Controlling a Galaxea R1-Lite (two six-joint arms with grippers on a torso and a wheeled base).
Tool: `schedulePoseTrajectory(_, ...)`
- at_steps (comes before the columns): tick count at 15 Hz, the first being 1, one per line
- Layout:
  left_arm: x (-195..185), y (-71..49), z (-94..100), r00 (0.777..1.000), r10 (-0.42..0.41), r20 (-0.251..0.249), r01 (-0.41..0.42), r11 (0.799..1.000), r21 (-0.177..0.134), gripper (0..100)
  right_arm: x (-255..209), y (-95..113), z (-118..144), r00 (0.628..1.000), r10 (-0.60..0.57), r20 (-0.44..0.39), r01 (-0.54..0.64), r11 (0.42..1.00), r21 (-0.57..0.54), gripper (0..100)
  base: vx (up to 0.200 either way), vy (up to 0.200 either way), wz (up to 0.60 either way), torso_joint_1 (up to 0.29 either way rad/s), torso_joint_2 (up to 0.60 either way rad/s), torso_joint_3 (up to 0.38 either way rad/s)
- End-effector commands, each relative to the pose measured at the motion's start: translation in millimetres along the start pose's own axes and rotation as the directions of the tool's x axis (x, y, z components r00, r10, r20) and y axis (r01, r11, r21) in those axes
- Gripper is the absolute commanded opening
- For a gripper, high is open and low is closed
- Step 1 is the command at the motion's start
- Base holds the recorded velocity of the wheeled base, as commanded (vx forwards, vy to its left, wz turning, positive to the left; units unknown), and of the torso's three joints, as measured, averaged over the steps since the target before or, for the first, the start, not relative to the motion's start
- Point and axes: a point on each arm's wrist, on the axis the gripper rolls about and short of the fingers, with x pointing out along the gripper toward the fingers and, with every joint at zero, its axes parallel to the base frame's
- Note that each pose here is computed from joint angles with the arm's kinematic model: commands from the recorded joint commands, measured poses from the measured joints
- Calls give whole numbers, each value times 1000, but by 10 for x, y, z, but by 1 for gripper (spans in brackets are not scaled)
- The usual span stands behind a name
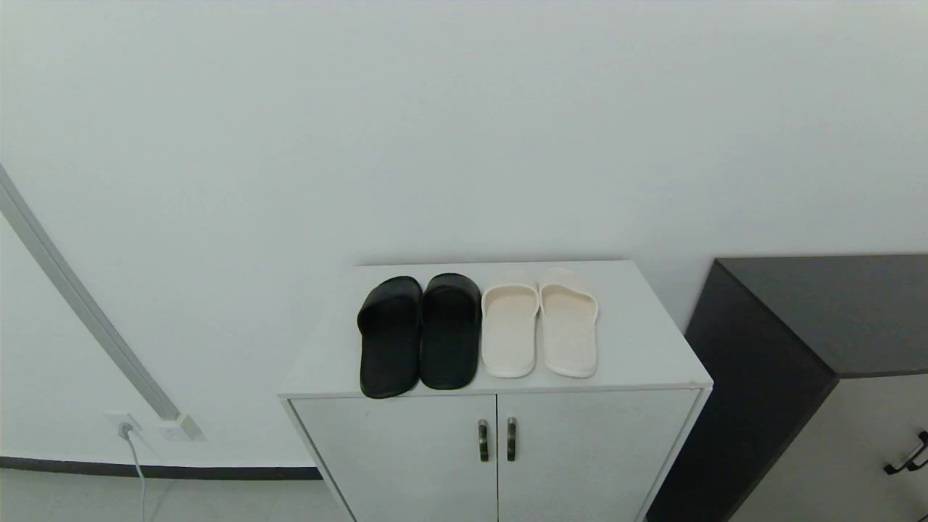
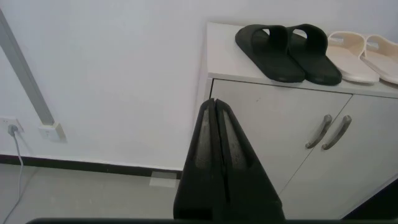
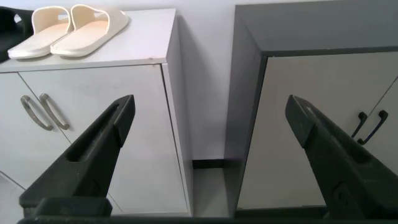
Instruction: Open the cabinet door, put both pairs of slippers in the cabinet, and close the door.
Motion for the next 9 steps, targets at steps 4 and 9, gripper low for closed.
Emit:
schedulePoseTrajectory(4,1,0,1,1000,1,-1,-1,1000,1,0,1,0,0,1000,1,-1,-1,1000,-2,100,0,0,0,0,0,0)
schedulePoseTrajectory(9,1,0,1,1000,-1,-1,1,1000,-1,0,1,3,0,1000,15,-1,-15,1000,-7,100,0,0,0,0,0,0)
